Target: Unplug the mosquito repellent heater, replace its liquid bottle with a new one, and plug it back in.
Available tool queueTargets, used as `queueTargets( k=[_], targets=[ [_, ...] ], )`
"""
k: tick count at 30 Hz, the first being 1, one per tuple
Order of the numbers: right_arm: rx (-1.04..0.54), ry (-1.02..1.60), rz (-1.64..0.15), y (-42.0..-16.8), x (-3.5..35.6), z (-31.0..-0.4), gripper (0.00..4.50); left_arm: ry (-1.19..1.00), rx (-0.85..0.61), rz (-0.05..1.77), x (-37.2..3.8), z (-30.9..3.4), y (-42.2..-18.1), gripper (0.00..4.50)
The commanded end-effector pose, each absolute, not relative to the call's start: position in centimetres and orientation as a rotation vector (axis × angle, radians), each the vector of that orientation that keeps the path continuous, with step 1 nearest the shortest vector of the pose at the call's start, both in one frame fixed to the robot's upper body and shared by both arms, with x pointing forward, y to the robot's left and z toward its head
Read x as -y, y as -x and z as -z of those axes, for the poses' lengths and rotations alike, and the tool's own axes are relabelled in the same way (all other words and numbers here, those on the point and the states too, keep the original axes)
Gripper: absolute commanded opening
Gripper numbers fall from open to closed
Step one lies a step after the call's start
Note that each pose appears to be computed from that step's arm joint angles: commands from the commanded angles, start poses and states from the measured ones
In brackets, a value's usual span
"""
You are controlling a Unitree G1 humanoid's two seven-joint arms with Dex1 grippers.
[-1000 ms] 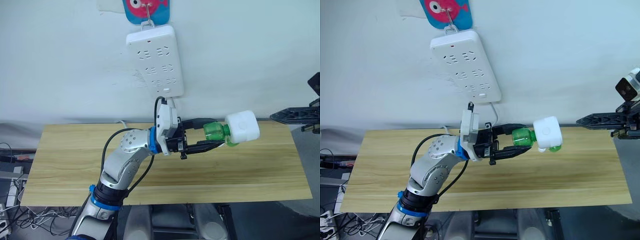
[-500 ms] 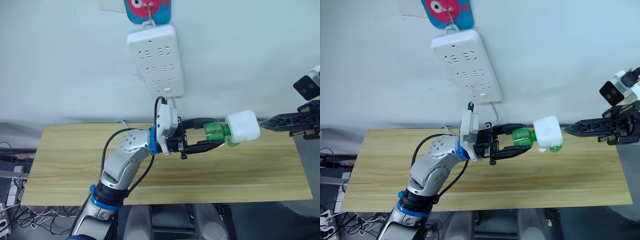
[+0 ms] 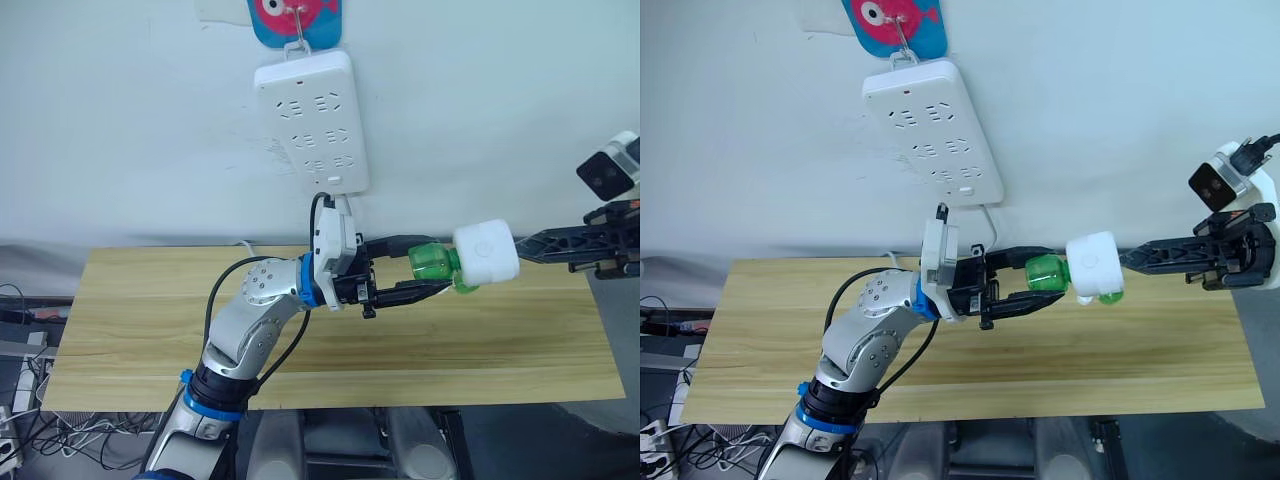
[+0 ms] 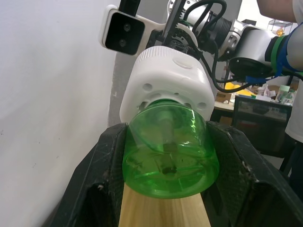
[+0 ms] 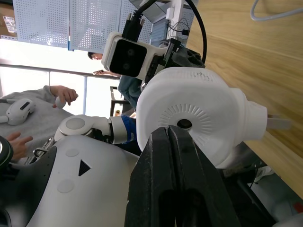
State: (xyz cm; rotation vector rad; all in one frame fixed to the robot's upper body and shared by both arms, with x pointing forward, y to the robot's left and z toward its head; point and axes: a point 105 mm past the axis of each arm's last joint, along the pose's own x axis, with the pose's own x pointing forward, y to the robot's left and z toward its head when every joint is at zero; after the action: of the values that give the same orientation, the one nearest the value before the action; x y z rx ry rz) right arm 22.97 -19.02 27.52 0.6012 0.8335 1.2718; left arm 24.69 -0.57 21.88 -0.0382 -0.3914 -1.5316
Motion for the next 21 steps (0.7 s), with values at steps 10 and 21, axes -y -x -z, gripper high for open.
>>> queueTargets(
  k=[10,21],
  targets=[
    [-0.801,-0.585,-1.296,-22.5,18.7,-28.3,0.04,0.037,0.459,1.555,0.6,-23.0,-23.8,2.21],
    [-0.793,-0.593,-1.206,-23.3,20.1,-27.8,0.04,0.036,0.462,1.557,0.7,-23.0,-23.8,2.21]
  ],
)
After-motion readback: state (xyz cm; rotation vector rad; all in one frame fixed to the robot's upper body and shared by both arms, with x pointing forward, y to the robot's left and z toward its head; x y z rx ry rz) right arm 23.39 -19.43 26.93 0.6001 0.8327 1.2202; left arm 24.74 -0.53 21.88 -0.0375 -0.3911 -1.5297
